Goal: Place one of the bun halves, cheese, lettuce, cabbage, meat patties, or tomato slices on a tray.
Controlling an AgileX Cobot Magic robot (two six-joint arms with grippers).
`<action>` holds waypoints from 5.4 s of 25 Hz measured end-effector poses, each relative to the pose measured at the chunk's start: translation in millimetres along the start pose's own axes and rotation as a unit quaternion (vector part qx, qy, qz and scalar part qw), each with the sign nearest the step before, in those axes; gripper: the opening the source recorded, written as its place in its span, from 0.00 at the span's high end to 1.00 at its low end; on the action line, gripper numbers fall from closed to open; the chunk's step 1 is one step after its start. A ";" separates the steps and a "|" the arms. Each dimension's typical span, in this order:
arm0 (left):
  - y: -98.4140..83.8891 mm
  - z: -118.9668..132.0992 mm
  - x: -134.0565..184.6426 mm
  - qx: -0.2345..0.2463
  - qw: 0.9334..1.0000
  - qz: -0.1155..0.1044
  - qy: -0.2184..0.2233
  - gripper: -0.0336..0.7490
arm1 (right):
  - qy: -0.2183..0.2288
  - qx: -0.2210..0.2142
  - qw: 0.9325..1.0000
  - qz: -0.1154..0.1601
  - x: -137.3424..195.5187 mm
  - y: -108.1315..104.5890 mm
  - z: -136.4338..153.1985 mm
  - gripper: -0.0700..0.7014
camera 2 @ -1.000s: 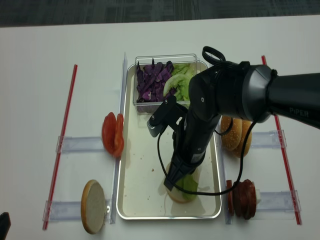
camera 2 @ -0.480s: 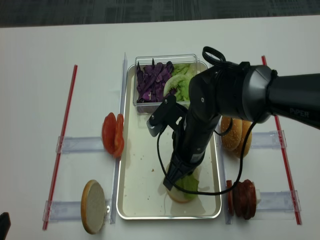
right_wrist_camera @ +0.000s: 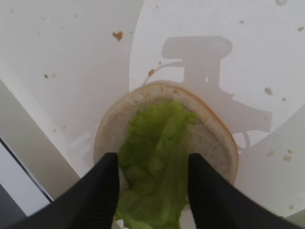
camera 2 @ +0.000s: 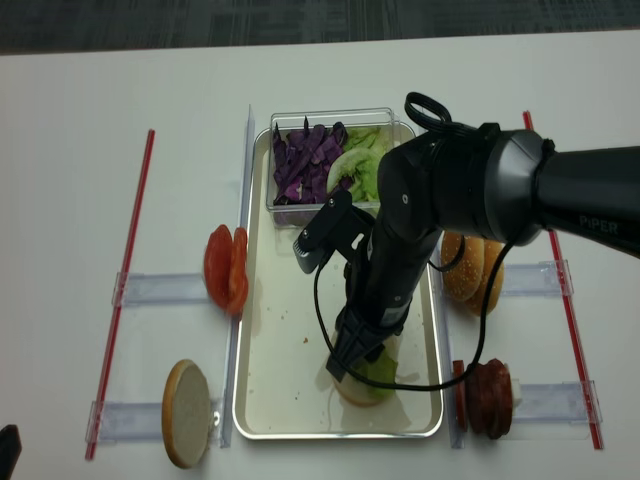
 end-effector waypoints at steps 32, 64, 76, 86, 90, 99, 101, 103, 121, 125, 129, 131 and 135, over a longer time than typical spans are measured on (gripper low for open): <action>0.0 0.0 0.0 0.000 1.000 0.000 0.000 0.67 | -0.157 0.050 0.983 0.082 -47.1 -85.2 -79.3 0.42; 0.0 0.0 0.0 0.000 1.000 0.000 0.000 0.67 | -0.125 0.155 0.902 0.383 57.4 -244.2 -121.6 0.42; 0.0 0.0 0.0 0.000 1.000 0.000 0.000 0.67 | -0.108 0.147 0.904 0.387 91.6 -200.6 -143.7 0.42; 0.0 0.0 0.0 0.000 1.000 0.000 0.000 0.67 | -0.146 0.145 0.897 0.391 165.4 -113.7 -159.8 0.42; 0.0 0.0 0.0 0.000 1.000 0.000 0.000 0.67 | -0.151 0.142 0.897 0.390 182.1 -95.4 -158.4 0.42; 0.0 0.0 0.0 0.000 1.000 0.000 0.000 0.67 | -0.223 0.165 0.894 0.351 225.0 -46.8 -163.6 0.42; 0.0 0.0 0.0 0.000 1.000 0.000 0.000 0.67 | -0.221 0.163 0.896 0.350 231.7 -39.5 -163.5 0.42; 0.0 0.0 0.0 0.000 1.000 0.000 0.000 0.67 | -0.207 0.158 0.900 0.350 239.6 -31.4 -161.9 0.42; 0.0 0.0 0.0 0.000 1.000 0.000 0.000 0.67 | -0.331 0.188 0.849 0.367 263.1 -7.9 -172.2 0.42; 0.0 0.0 0.0 0.000 1.000 0.000 0.000 0.67 | -0.346 0.194 0.843 0.363 261.9 -8.8 -175.5 0.42; 0.0 0.0 0.0 0.000 1.000 0.000 0.000 0.67 | -0.350 0.202 0.840 0.362 262.0 -10.9 -177.2 0.42; 0.0 0.0 0.0 0.000 1.000 0.000 0.000 0.67 | -0.350 0.203 0.840 0.362 262.1 -11.4 -176.8 0.42; 0.0 0.0 0.0 0.000 1.000 0.000 0.000 0.67 | -0.354 0.214 0.839 0.354 262.7 -13.7 -177.0 0.42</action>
Point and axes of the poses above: a point on each arm's last joint axis where the gripper is mounted, z pointing out along that axis toward the gripper, y along the wrist's bending axis when the last joint is at zero, x = y × z, the point moved 6 cm from there along z, pointing out along that axis toward the gripper, and after that the axes turned 5 degrees about z, right-handed, at the moved point
